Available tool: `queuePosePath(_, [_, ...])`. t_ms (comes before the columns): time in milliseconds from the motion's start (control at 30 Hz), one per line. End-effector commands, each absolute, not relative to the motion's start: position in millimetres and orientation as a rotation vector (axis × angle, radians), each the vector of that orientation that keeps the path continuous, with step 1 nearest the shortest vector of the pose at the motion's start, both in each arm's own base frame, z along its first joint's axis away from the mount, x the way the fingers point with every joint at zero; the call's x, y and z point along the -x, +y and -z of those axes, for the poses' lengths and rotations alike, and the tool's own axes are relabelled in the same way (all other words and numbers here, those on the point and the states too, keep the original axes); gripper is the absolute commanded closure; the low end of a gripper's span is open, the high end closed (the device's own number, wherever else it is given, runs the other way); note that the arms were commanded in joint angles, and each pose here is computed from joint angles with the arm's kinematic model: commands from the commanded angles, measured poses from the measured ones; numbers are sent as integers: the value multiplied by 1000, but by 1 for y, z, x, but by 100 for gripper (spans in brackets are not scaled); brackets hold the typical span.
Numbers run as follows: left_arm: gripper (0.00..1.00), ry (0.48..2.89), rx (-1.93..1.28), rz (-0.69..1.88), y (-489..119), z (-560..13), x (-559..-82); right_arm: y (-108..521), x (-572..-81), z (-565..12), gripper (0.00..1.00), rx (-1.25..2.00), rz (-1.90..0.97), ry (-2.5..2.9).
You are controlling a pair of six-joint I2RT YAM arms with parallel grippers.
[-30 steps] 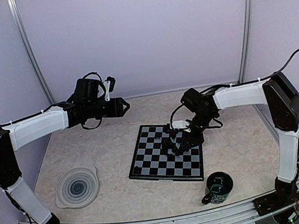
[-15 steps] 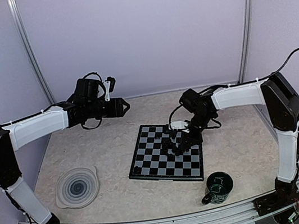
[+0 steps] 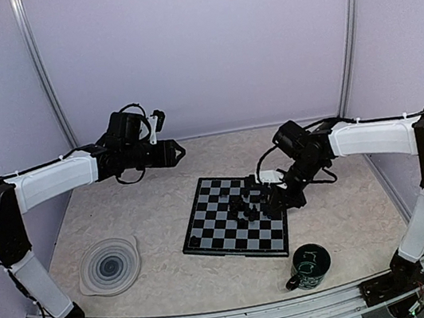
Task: Set up the chess pieces on the board
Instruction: Pick up the rook from the chessboard, then place the rook at a8.
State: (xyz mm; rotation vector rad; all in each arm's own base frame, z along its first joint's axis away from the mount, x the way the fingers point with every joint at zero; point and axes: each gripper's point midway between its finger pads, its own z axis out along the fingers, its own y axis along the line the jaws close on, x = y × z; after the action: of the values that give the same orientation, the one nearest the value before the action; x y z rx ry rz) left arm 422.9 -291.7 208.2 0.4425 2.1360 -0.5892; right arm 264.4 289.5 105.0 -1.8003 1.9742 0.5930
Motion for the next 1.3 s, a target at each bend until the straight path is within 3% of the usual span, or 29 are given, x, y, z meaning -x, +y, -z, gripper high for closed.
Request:
queuePosePath(0, [38, 2127, -445, 609, -297, -215, -426, 283, -225, -90, 91, 1908, -711, 1961])
queuePosePath(267, [38, 2131, -446, 607, -297, -214, -426, 280, -198, -77, 91, 1959, -755, 1949])
queuePosePath(1267, [38, 2137, -457, 603, -300, -213, -425, 283, -195, -45, 88, 2009, -676, 2001])
